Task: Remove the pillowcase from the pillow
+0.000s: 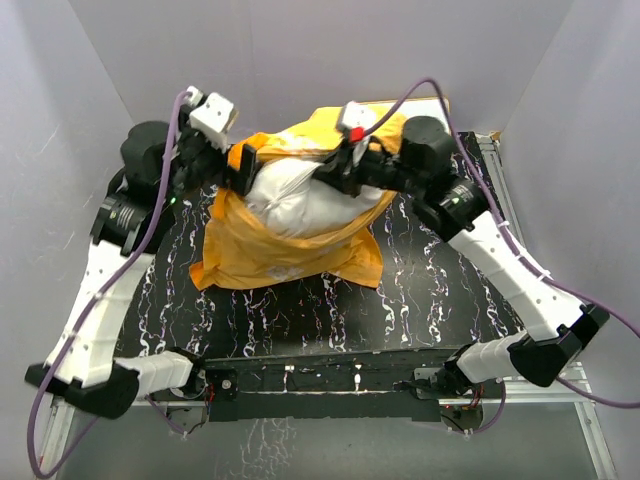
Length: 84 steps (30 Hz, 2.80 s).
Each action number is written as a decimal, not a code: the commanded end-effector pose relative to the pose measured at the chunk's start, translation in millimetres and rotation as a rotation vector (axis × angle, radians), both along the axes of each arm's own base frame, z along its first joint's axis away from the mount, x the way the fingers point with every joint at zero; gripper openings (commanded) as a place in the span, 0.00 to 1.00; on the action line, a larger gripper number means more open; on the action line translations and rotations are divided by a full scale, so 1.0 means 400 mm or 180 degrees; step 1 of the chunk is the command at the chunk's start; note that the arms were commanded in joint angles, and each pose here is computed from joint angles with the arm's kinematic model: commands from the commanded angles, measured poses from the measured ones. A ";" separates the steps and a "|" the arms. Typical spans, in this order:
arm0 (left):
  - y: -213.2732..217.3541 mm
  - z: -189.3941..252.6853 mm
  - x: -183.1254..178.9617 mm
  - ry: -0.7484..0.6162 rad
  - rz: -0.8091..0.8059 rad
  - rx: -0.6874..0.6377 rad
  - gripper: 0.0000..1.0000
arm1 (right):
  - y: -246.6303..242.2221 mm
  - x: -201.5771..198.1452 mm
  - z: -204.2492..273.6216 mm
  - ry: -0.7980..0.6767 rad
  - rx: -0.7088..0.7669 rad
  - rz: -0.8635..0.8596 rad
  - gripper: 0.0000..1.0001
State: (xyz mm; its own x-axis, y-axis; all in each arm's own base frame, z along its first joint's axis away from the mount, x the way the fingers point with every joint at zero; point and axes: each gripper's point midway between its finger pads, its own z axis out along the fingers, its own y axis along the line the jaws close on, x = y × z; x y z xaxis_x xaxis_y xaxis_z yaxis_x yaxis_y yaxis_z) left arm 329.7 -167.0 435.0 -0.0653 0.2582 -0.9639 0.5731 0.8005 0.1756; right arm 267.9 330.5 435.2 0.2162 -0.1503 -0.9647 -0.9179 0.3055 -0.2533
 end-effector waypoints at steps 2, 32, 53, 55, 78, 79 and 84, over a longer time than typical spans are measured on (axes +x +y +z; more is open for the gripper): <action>0.076 -0.121 -0.097 0.0223 0.0132 0.0244 0.97 | -0.108 0.049 0.107 0.0155 0.0790 -0.0072 0.08; 0.006 0.241 -0.261 -0.1051 -0.0841 -0.0425 0.97 | 0.002 0.132 0.174 0.0356 0.1168 -0.0380 0.08; -0.032 0.011 -0.150 -0.0542 -0.1413 0.0953 0.97 | 0.144 -0.007 0.171 0.0791 0.1002 0.0562 0.08; -0.036 -0.032 -0.154 -0.0411 -0.1480 0.0964 0.96 | 0.158 -0.024 0.180 0.0801 0.0997 0.0615 0.08; -0.030 -0.127 -0.127 -0.0149 -0.1318 0.0921 0.00 | -0.030 0.041 0.242 0.0597 0.1122 -0.0044 0.84; -0.030 -0.119 -0.134 -0.0167 -0.1335 0.0910 0.00 | -0.044 0.055 0.234 0.0583 0.1079 -0.0127 0.85; -0.034 -0.084 -0.184 -0.0262 -0.1495 0.0848 0.00 | -0.055 0.085 0.169 0.0549 0.0671 -0.0255 0.87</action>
State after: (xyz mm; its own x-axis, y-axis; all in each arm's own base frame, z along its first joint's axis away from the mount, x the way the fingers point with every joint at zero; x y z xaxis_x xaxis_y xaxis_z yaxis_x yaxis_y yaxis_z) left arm 284.9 -183.0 390.7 0.1797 0.4979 -0.8484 0.8082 0.4170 0.4159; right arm 289.7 308.5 525.2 0.0350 0.1548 -0.9873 -0.9277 0.3725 0.0255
